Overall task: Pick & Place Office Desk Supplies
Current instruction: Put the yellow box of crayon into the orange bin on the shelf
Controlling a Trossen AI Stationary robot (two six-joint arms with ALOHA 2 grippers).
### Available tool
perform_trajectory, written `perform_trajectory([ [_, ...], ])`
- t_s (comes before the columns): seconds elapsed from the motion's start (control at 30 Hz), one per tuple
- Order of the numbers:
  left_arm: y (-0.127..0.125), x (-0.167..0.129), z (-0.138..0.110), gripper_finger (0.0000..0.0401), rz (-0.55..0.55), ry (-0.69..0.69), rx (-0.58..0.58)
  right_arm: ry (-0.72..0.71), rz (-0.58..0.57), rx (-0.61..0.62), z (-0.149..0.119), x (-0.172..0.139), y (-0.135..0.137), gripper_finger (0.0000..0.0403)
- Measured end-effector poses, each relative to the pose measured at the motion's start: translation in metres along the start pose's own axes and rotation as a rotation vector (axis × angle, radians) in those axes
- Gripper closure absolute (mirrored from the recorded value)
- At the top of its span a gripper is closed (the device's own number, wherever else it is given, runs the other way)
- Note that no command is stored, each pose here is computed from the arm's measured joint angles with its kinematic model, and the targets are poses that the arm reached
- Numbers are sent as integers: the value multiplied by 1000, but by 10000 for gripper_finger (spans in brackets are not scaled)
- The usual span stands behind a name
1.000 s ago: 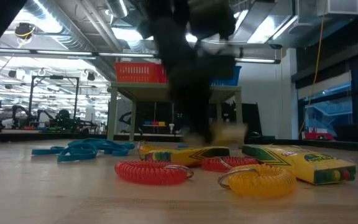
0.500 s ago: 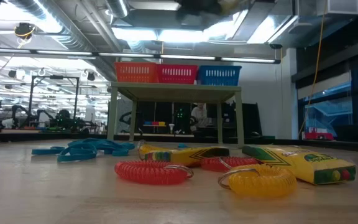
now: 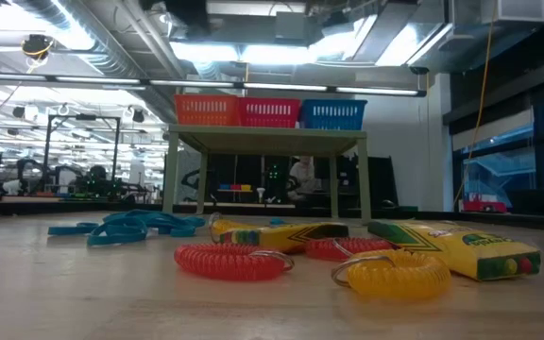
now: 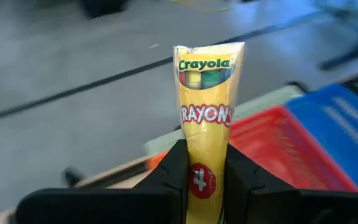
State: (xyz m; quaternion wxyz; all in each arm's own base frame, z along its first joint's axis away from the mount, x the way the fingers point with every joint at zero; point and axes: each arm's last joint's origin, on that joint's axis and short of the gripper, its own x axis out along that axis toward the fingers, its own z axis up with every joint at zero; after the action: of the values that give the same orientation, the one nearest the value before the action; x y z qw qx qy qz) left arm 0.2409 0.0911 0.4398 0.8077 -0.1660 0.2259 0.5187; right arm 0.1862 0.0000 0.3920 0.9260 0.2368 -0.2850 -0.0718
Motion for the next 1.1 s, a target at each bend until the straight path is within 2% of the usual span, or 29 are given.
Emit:
perform_trajectory([
  [0.07,-1,13,-5,352,31,30,-32,-5,-17,4,0,0,-1,190],
  [0.3,-13,64,-39,352,42,261,-115,-4,-14,30,0,0,0,190],
  [0.53,-22,85,-49,352,55,347,-177,15,28,67,-1,0,1,190],
  [0.8,-33,118,-65,352,97,467,-148,51,84,64,-2,0,2,190],
  [1.1,-35,124,-69,351,112,481,-136,71,119,87,-3,0,3,190],
])
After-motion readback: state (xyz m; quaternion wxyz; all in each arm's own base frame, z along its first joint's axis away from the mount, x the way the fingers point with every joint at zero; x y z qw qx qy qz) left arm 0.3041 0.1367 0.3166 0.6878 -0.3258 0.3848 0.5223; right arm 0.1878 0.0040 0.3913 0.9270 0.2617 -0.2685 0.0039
